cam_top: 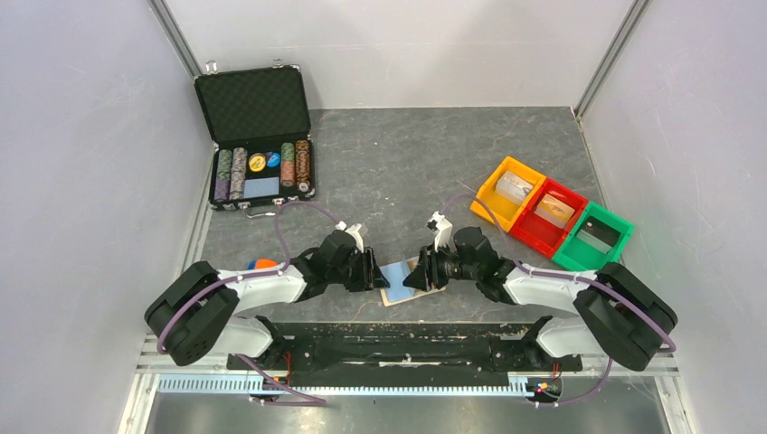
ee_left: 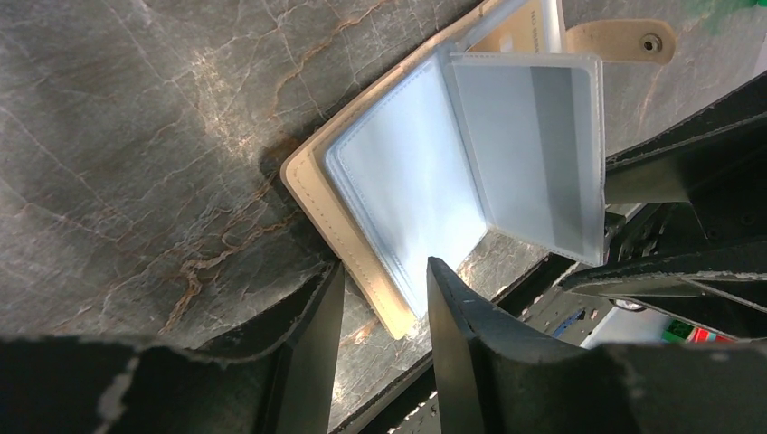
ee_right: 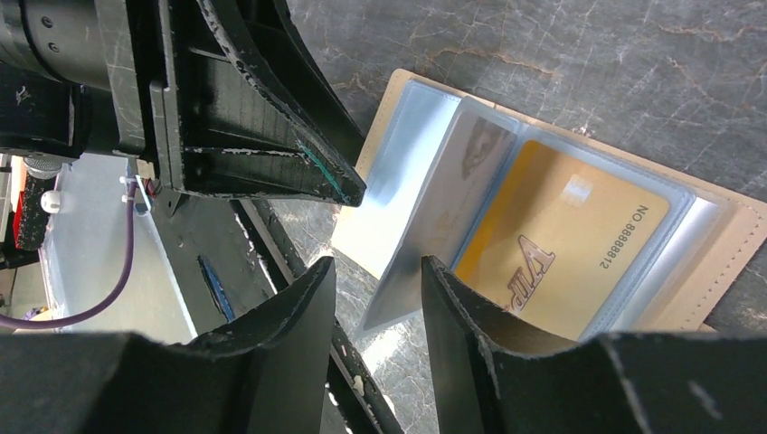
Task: Take the credit cards out of the card holder
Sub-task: Remove the credit card from the card holder.
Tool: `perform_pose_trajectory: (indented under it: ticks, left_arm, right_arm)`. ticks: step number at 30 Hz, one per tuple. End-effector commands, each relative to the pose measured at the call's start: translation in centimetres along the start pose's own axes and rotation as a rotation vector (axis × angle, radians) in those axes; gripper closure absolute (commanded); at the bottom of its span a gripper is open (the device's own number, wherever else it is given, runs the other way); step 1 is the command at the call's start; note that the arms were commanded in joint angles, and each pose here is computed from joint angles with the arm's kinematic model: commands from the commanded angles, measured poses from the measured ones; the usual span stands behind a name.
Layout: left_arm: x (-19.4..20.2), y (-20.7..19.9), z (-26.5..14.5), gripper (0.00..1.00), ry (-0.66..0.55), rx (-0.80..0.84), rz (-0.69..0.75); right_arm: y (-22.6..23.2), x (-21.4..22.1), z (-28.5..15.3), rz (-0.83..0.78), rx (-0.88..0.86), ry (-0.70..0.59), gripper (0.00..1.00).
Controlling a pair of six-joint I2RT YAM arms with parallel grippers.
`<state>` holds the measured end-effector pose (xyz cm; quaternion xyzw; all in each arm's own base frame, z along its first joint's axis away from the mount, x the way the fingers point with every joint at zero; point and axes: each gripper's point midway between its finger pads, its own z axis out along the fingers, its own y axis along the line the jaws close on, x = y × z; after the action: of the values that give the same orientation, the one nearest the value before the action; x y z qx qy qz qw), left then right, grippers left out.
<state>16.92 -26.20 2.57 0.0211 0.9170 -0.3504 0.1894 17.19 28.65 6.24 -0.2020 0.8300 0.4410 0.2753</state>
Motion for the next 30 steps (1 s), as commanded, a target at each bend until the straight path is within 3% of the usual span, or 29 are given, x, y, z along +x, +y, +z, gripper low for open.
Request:
perform_pose_trajectory:
  ticks: [1, 7, 18, 26, 30]
  left_arm:
    - [-0.4, -0.9, -0.2, 0.53, -0.014, 0.029, 0.010]
    - [-1.0, -0.8, -0.8, 0.48, -0.050, 0.009, 0.004]
    - [-2.6, -1.1, -2.9, 0.41, -0.148, -0.014, 0.002]
    - [-2.6, -2.3, -2.2, 0.61, -0.111, 0.030, 0.007]
    - [-2.9, -2.9, -1.7, 0.66, -0.107, 0.053, -0.002]
  right_arm:
    - [1.1, -1.2, 0.6, -0.015, -0.042, -0.025, 0.58]
    - [2.4, -1.2, 1.1, -0.030, -0.071, -0.017, 0.53]
    - [2.3, -1.6, 1.1, -0.039, -0.043, -0.029, 0.53]
    - [0.4, -3.3, 1.1, -0.029, 0.094, -0.078, 0.62]
    - [-0.2, -3.6, 1.4, 0.011, 0.133, -0.092, 0.65]
